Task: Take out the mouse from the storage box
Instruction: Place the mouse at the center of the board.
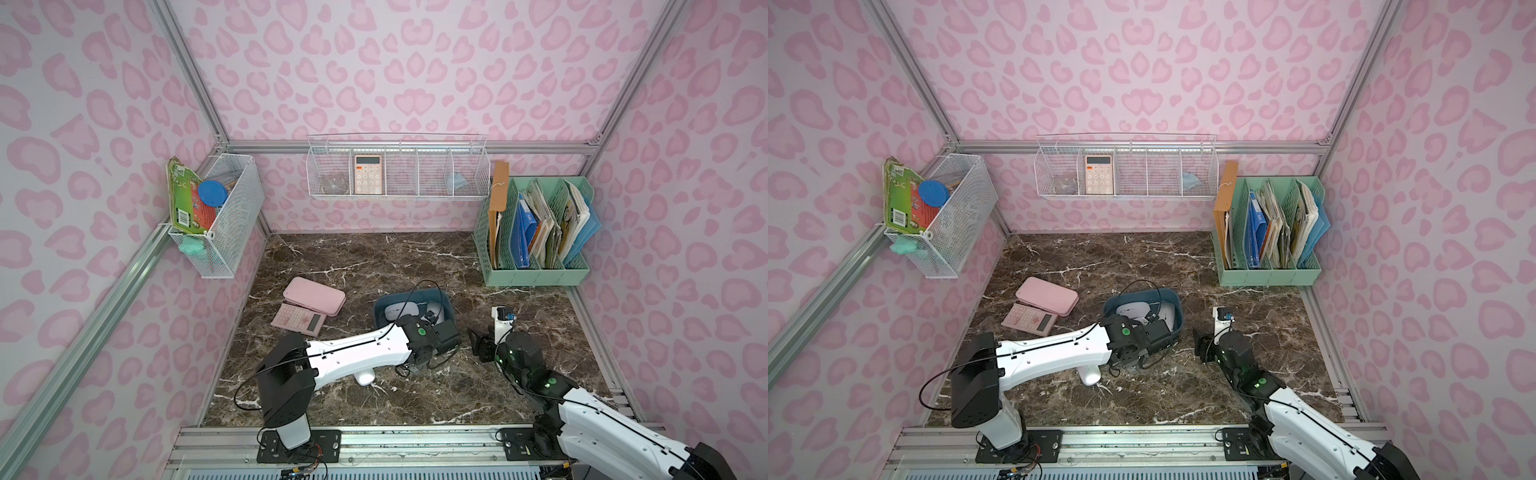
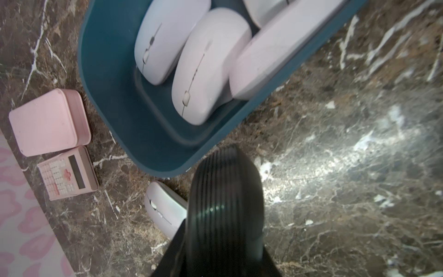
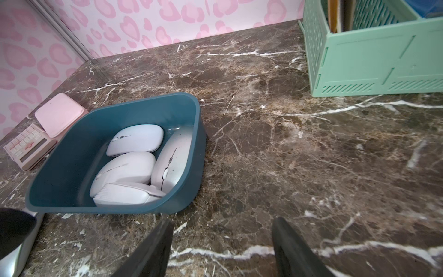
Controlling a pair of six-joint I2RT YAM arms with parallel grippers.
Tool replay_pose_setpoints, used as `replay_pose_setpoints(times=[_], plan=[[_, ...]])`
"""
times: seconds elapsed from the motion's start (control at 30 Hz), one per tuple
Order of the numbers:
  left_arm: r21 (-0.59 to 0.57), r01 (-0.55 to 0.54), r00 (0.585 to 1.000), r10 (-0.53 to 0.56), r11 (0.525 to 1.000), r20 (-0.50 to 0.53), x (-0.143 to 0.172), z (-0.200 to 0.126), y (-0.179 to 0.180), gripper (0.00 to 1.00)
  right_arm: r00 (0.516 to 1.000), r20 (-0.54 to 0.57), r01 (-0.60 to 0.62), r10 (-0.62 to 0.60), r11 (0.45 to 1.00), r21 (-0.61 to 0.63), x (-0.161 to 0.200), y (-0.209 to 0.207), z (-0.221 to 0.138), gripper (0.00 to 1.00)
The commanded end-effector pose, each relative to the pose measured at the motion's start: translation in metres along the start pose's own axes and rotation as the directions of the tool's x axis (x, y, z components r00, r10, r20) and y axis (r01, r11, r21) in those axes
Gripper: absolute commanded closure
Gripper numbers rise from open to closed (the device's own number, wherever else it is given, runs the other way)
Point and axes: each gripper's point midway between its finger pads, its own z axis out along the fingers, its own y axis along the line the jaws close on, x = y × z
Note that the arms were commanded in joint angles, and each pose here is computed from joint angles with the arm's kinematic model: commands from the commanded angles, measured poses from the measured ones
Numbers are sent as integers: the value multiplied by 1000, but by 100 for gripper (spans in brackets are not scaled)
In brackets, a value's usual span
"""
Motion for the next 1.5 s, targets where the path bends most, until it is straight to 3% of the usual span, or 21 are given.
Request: replay_pose_setpoints(times=[0.0,0.4,0.63,0.87,1.03,1.27,1.47], plan=[[-28,45,998,-46,999,-36,17,5,2,82,1000,22,-2,2,1000,-5,-5,1,0,31],[-35,51,994,-54,998,-97,39,38,-12,82,999,35,-6,6,1000,-8,-6,1,-3,31],[-76,-31,991,21,997,-134,42,51,-34,78,999,43,-8,8,1000,-10,-7,1,-4,31],[-57,-67,985,57,996,-166,47,59,-53,59,999,43,-9,10,1000,-8,-7,0,-4,30],[0,-61,985,60,998,-160,44,56,-64,38,999,47,-9,9,1000,-5,-8,0,-5,30],[243,-25,996,45,970,-77,31,21,-88,9,999,42,-8,8,1000,-9,-7,1,-4,30],[342,95,995,-103,935,7,23,0,-51,1,1000,30,-8,8,1000,-7,-6,1,-4,19]])
